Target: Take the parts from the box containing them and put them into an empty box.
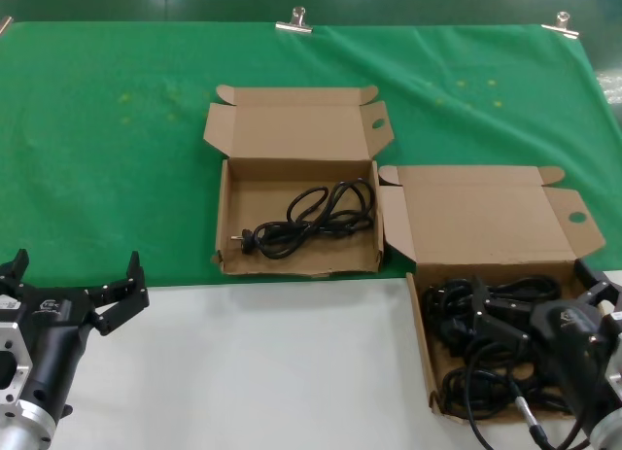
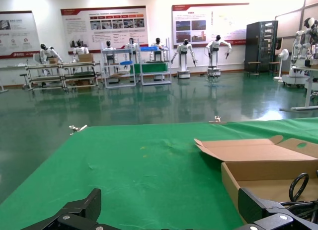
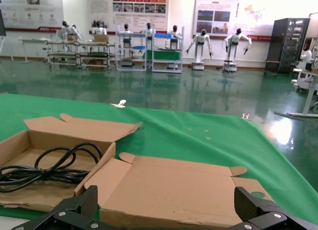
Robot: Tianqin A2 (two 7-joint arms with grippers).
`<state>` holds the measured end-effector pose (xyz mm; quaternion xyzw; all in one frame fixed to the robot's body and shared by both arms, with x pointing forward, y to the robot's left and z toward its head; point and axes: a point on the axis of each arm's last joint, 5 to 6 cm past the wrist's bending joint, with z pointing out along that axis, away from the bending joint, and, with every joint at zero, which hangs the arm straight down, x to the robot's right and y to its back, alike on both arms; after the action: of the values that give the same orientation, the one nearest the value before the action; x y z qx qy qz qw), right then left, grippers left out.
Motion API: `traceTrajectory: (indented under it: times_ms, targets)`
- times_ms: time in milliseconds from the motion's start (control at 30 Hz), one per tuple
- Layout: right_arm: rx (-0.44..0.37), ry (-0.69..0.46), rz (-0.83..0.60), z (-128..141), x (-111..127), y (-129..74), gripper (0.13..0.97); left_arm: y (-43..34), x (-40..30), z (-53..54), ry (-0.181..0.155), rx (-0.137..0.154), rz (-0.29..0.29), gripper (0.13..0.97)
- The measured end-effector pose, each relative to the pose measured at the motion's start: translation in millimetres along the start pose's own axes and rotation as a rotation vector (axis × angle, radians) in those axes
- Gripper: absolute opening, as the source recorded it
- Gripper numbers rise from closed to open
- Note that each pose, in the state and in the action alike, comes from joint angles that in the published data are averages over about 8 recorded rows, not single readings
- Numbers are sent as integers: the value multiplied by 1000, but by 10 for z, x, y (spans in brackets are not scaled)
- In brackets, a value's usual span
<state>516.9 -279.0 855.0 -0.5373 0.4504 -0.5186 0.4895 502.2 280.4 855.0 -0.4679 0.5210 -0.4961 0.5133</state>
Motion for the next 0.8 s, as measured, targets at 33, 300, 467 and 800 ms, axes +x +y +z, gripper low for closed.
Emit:
traceTrajectory:
  times_ms: [33, 300, 467, 800]
  targets:
    - [0, 0, 0, 0, 0, 0, 966, 0, 0, 0, 0, 0, 0, 966]
    - [0, 0, 0, 0, 0, 0, 966, 0, 0, 0, 0, 0, 0, 966]
    - [0, 0, 0, 0, 0, 0, 966, 0, 0, 0, 0, 0, 0, 966]
    - [0, 0, 0, 0, 0, 0, 966, 0, 0, 0, 0, 0, 0, 966]
